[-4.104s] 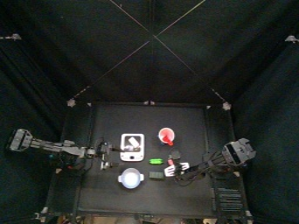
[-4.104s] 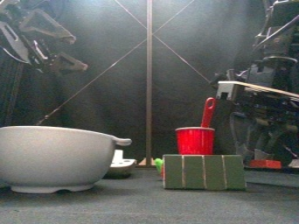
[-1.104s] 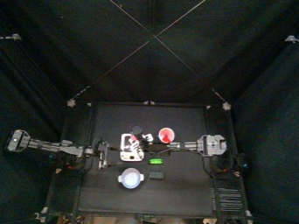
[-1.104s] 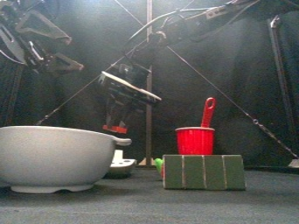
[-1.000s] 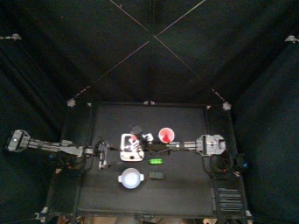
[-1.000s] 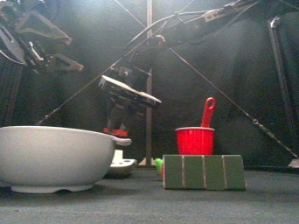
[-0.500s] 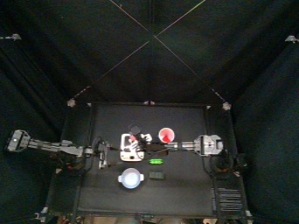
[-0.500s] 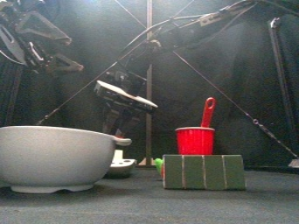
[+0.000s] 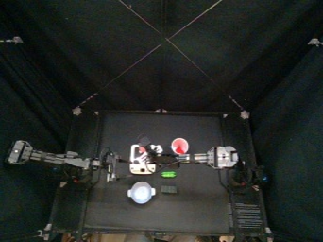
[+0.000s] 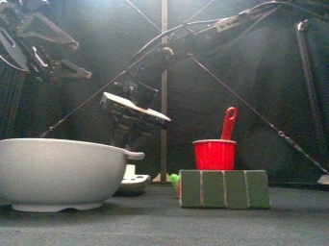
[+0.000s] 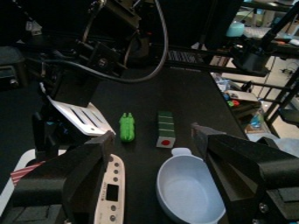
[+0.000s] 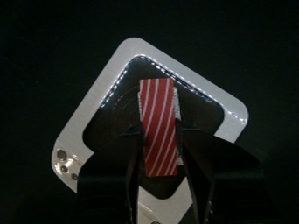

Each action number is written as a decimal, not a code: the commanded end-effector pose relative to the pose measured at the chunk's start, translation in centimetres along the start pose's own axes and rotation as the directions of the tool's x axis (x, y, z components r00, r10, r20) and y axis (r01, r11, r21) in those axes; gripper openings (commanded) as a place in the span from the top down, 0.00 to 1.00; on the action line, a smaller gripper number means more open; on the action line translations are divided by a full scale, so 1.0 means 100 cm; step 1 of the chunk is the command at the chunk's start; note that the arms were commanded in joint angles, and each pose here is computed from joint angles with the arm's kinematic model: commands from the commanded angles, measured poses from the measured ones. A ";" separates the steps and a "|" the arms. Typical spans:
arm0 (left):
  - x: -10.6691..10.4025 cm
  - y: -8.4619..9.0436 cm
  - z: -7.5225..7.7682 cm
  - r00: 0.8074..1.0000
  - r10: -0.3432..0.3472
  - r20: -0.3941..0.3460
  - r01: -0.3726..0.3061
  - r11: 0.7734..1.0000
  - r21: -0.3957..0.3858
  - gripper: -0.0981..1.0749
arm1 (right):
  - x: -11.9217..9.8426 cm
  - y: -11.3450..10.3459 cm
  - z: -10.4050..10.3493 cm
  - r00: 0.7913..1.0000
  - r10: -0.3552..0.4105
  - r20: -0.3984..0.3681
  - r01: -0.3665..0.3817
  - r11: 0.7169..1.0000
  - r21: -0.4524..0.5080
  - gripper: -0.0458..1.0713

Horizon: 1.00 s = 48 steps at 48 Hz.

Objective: Place salmon on rice

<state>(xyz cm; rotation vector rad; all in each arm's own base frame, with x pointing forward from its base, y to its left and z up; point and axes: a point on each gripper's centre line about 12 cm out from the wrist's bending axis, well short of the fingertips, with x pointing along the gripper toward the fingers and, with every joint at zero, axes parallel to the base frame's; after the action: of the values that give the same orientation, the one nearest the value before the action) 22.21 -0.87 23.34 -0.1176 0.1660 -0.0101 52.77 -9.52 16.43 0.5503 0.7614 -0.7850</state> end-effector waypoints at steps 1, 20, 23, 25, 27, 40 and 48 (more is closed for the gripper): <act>0.001 0.000 0.005 1.000 0.002 0.016 -0.002 1.000 -0.001 0.04 | -0.013 0.004 0.013 0.999 0.027 0.032 -0.028 1.000 0.011 0.42; 0.001 0.000 0.005 1.000 0.002 0.016 -0.002 1.000 0.001 0.04 | -0.010 0.003 0.015 0.999 0.021 0.032 -0.021 1.000 0.014 0.41; 0.001 0.000 0.005 1.000 0.002 0.013 -0.002 1.000 -0.001 0.04 | -0.010 0.003 0.015 0.999 0.022 0.033 -0.023 1.000 0.014 0.41; 0.001 0.000 0.005 1.000 0.002 0.016 -0.002 1.000 0.001 0.04 | -0.009 0.002 0.014 0.999 0.020 0.031 -0.021 1.000 0.013 0.41; 0.001 0.000 0.005 1.000 0.002 0.016 -0.002 1.000 -0.001 0.04 | -0.008 0.002 0.014 0.999 0.019 0.030 -0.020 1.000 0.013 0.41; 0.001 0.000 0.005 1.000 0.002 0.016 -0.002 1.000 0.001 0.04 | -0.009 0.002 0.015 0.999 0.018 0.032 -0.018 1.000 0.015 0.40; 0.001 0.000 0.005 1.000 0.001 0.014 -0.001 1.000 0.001 0.04 | -0.009 0.003 0.015 0.999 0.018 0.033 -0.019 1.000 0.014 0.35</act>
<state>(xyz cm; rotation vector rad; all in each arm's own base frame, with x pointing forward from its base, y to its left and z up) 22.21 -0.83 23.34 -0.1178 0.1659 -0.0085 52.75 -9.73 15.87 0.5435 0.7718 -0.7934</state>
